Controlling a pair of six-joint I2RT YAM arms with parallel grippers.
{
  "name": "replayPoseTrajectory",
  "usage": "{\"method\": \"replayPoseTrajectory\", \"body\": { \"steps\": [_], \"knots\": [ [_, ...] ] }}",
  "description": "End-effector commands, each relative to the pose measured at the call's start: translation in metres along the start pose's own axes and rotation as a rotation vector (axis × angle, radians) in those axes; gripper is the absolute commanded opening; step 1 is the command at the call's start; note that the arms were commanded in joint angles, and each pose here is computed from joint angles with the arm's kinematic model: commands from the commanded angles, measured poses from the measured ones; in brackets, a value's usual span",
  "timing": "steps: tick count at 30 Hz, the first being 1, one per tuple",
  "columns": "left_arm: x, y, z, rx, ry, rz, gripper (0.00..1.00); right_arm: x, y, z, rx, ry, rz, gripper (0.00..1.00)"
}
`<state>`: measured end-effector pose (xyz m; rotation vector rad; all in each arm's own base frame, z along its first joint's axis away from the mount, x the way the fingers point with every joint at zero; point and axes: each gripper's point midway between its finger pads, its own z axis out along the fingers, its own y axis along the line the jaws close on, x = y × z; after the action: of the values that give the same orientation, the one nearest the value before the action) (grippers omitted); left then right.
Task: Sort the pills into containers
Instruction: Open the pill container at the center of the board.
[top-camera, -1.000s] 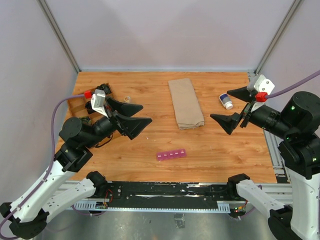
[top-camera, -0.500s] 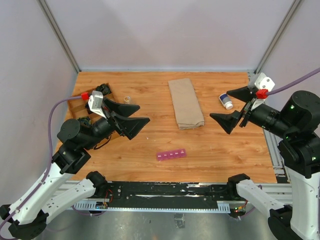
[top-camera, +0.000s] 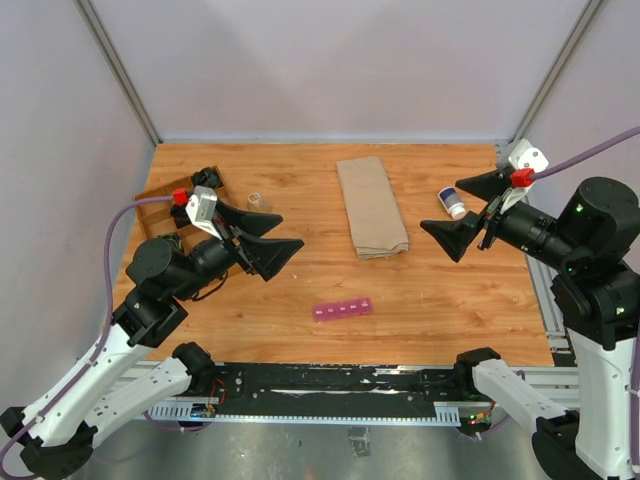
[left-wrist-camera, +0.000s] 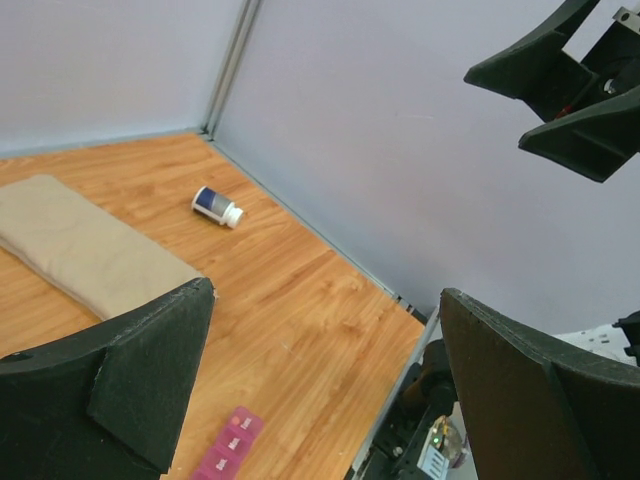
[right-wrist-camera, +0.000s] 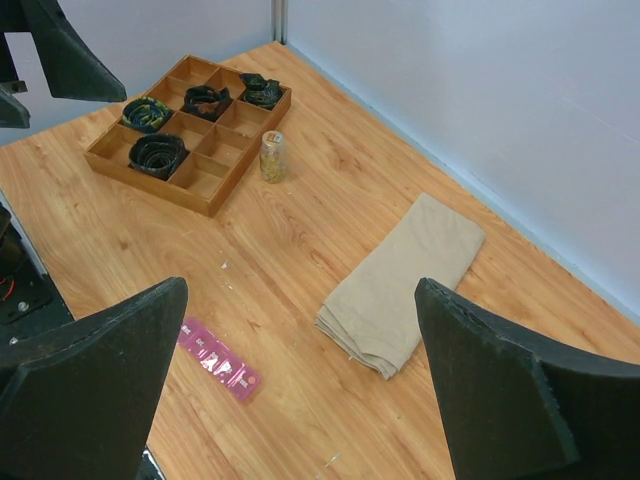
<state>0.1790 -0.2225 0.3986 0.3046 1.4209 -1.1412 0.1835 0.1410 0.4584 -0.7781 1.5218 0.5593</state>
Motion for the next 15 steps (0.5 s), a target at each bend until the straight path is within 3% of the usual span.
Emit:
{"method": "replayPoseTrajectory", "body": {
  "steps": [1,15],
  "knots": [
    [-0.003,-0.004,-0.003,0.036,-0.037,0.009,0.99,0.0,-0.007,0.0,0.025,-0.011,-0.02,0.99],
    [0.016,0.003,-0.01,0.055,-0.044,0.015,0.99,0.008,0.001,0.003,-0.039,-0.006,0.003,0.99]
  ]
}}
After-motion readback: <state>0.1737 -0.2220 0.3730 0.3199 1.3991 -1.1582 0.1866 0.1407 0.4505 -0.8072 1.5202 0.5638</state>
